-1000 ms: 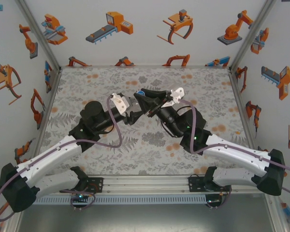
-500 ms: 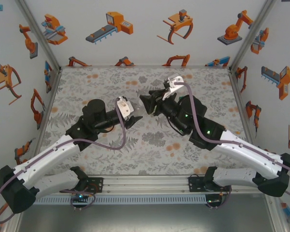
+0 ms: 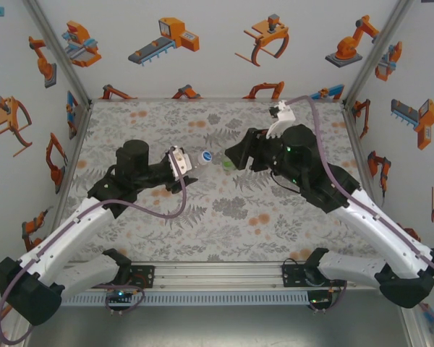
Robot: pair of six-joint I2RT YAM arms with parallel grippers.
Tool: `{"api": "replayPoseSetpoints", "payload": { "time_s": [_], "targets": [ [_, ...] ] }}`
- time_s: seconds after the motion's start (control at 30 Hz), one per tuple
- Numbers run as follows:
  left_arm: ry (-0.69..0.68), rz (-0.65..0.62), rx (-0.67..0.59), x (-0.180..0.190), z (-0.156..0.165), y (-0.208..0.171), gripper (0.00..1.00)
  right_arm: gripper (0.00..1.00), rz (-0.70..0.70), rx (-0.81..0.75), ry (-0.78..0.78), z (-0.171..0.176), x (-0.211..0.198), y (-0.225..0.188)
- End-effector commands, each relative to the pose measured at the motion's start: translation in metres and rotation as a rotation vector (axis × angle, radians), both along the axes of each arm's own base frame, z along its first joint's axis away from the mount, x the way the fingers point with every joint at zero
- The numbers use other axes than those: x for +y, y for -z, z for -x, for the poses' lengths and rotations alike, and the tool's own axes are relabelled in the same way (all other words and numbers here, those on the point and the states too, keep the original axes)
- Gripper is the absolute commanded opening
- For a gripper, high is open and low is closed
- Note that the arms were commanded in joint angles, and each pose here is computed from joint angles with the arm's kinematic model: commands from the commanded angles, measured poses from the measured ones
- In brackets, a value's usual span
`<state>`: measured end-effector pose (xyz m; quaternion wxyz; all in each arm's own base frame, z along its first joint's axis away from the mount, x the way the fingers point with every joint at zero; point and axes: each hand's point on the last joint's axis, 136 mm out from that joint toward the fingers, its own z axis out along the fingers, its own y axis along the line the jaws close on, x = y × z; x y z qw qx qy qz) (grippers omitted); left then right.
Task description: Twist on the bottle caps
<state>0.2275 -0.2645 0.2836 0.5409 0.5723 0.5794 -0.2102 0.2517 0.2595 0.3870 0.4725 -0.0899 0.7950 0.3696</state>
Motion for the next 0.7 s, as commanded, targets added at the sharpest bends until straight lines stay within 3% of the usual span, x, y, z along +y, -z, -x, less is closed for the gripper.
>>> {"api": "replayPoseSetpoints", "payload": {
  "time_s": [0.0,0.17,0.67],
  "targets": [
    [0.020,-0.038,-0.029,0.007,0.011,0.004,0.00,0.65,-0.060,0.126,-0.113,0.011,0.021,0.004],
    [0.005,-0.082,-0.011,0.007,0.010,0.014,0.00,0.73,-0.115,0.182,-0.186,0.009,0.043,0.006],
    [-0.071,-0.156,0.000,0.009,0.000,0.026,0.00,0.51,-0.125,0.300,-0.267,0.001,0.078,0.028]
  ]
}}
